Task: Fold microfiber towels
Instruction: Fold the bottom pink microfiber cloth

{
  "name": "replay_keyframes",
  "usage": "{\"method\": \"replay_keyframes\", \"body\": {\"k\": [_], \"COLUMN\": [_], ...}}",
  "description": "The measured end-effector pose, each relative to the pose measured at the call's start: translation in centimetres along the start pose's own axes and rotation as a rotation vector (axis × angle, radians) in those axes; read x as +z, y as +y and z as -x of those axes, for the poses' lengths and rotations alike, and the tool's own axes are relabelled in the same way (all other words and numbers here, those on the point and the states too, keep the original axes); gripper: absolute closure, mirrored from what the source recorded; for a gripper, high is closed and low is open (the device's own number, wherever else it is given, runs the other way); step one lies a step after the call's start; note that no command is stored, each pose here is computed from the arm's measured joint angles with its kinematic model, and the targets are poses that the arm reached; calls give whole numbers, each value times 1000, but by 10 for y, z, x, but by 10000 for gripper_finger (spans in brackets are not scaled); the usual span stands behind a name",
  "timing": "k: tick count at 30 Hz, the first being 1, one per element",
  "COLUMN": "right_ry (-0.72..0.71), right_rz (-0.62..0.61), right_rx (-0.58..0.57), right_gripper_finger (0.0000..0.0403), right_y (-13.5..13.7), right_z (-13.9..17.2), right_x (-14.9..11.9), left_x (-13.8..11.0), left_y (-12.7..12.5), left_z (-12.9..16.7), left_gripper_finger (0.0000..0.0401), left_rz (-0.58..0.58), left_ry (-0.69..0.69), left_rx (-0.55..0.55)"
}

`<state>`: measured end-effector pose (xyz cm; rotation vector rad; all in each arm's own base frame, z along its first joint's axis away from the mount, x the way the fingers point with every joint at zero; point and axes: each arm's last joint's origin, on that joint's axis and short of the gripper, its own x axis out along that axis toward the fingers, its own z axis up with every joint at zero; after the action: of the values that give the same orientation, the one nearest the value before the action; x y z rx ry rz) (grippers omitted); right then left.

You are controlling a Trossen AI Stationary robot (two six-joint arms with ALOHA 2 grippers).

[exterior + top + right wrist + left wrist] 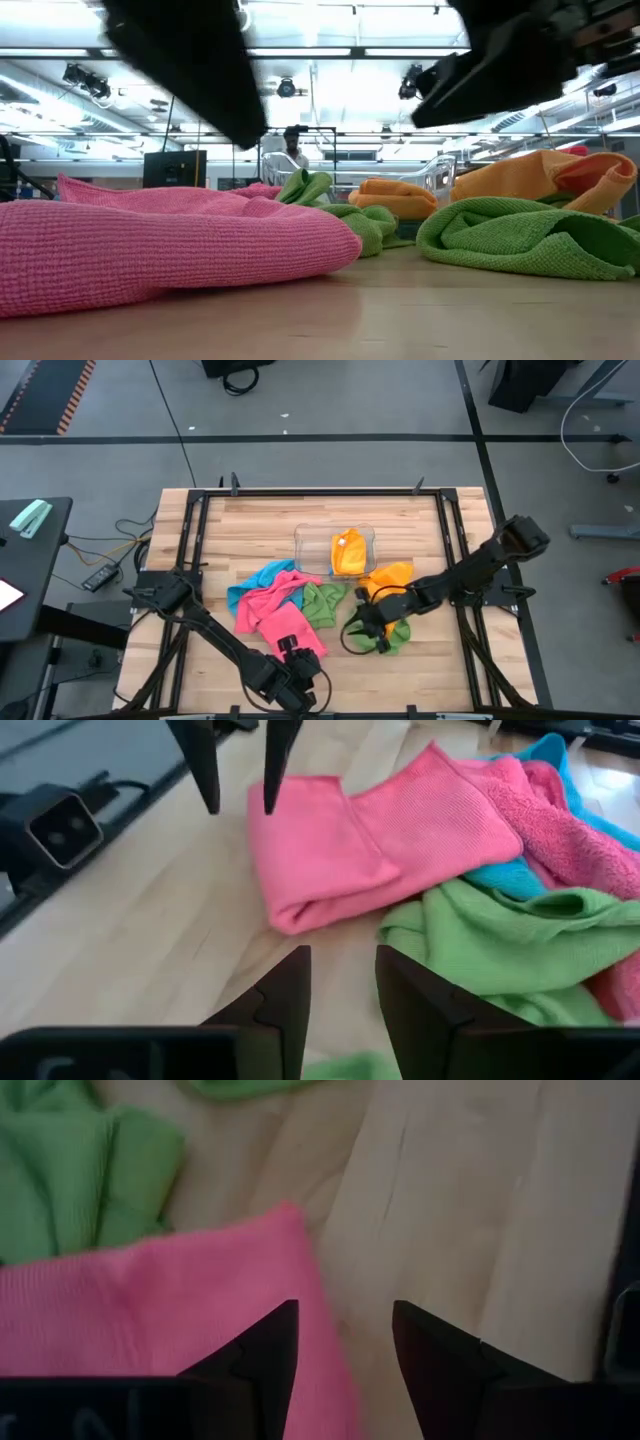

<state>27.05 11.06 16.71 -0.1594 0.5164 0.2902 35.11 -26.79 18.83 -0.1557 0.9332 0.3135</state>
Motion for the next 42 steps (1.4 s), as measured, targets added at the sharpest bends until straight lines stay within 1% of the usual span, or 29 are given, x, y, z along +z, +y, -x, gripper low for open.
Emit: {"method": "replay_keyframes", "body": {"k": [6,10,12,14,17,21,25,27,30,33,38,42], "right_ry": [-3,5,4,2,1,-3,-3,-2,-1,-3,-2,-4], "right_rz": [23,16,17,15,13,12,11,11,11,13,13,12], "right_rx": [-35,-47,-46,-46,-47,-46,-48,-49,-48,-49,-48,-48], "right_gripper_finger": [289,290,290,290,290,290,290,290,290,290,290,290], "right_y": [9,8,9,9,8,9,8,8,8,8,8,8], "right_z": [3,3,3,3,3,3,3,3,3,3,3,3], "right_x": [-1,-2,-2,-2,-2,-1,-1,-1,-1,-1,-1,-1], "left_x": [11,10,10,8,5,5,6,5,7,3,-3,-6], "left_y": [-5,-13,-15,-16,-11,-8,-8,-10,-7,-6,-8,-8], "left_z": [-9,-18,-22,-24,-24,-24,-30,-35,-37,-42,-51,-54], "left_gripper_finger": [230,230,229,224,206,169,135,127,129,146,175,183], "left_rz": [-15,-13,-12,18,78,83,39,14,-4,-33,-60,-62], "left_ry": [49,104,133,142,170,181,182,185,189,211,240,268], "left_rx": [56,94,84,89,138,164,149,142,150,177,169,171]}}
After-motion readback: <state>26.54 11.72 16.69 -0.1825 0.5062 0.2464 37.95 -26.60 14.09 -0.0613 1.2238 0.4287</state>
